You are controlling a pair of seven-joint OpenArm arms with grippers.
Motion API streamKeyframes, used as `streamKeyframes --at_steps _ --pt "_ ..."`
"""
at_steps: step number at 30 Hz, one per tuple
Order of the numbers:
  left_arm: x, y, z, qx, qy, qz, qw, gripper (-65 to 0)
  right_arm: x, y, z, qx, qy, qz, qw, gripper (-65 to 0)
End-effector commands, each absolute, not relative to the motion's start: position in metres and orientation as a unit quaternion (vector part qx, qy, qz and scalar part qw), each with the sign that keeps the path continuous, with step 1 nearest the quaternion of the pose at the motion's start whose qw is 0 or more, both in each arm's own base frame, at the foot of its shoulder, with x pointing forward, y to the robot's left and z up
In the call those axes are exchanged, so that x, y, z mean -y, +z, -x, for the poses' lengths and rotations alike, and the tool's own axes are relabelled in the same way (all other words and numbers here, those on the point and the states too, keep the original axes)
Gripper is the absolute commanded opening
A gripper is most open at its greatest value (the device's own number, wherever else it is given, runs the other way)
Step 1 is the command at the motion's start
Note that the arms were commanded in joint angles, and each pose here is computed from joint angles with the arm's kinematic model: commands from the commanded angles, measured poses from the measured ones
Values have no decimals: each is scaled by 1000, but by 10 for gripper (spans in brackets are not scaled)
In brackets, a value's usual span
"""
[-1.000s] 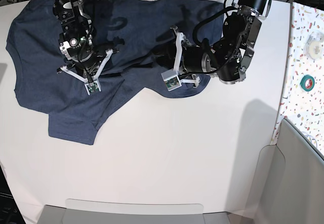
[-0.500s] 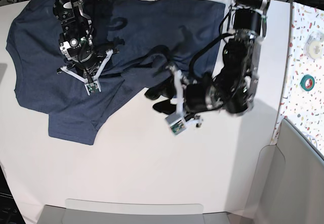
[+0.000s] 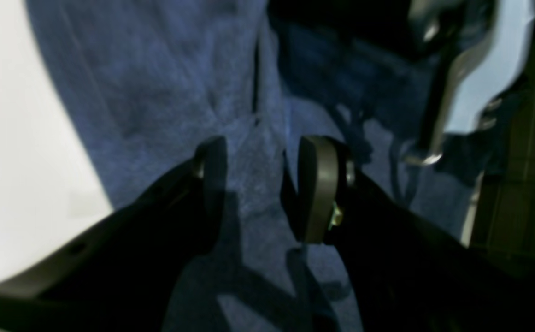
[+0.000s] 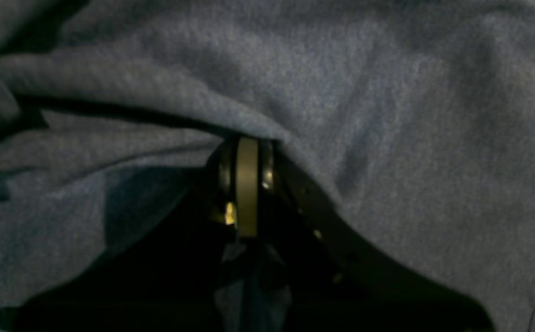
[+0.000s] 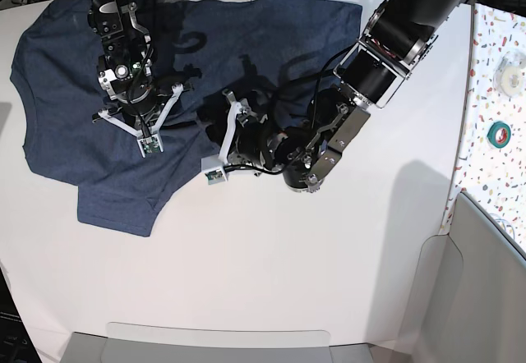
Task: Layout the t-shirt on the table in an organized manner, then fold the t-shirt properly
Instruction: 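Move the left gripper onto the shirt middle and grasp the fabric, then pull the fabric with the left gripper to unfold the side flat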
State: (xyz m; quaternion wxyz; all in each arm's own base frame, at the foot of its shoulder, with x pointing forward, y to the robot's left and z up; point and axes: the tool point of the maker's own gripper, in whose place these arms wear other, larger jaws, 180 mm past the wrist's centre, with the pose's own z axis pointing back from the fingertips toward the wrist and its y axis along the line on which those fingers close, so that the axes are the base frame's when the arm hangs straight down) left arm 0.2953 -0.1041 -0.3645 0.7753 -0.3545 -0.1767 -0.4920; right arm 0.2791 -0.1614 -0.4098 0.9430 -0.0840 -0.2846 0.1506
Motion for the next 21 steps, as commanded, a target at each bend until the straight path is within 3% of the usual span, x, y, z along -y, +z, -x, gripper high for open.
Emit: streamKeyframes --at_steps 1,8,10,13,14,21 --pt "114 -344 -307 205 -496 365 761 -397 172 -450 -227 154 150 81 973 -650" --pt "114 -344 -307 205 -496 364 761 -425 172 -450 -226 153 150 81 973 -650" --pt "114 -344 -307 205 -495 365 761 -488 172 -450 -226 153 150 81 973 -650" --pt "113 -344 -308 206 -493 365 762 -633 172 -450 -226 153 150 81 973 -650" --pt "113 -344 -308 206 -493 365 762 -650 172 -450 -226 153 150 81 973 -650" --pt "108 -336 -319 224 -473 369 768 -650 172 -451 -224 152 150 81 974 -650"
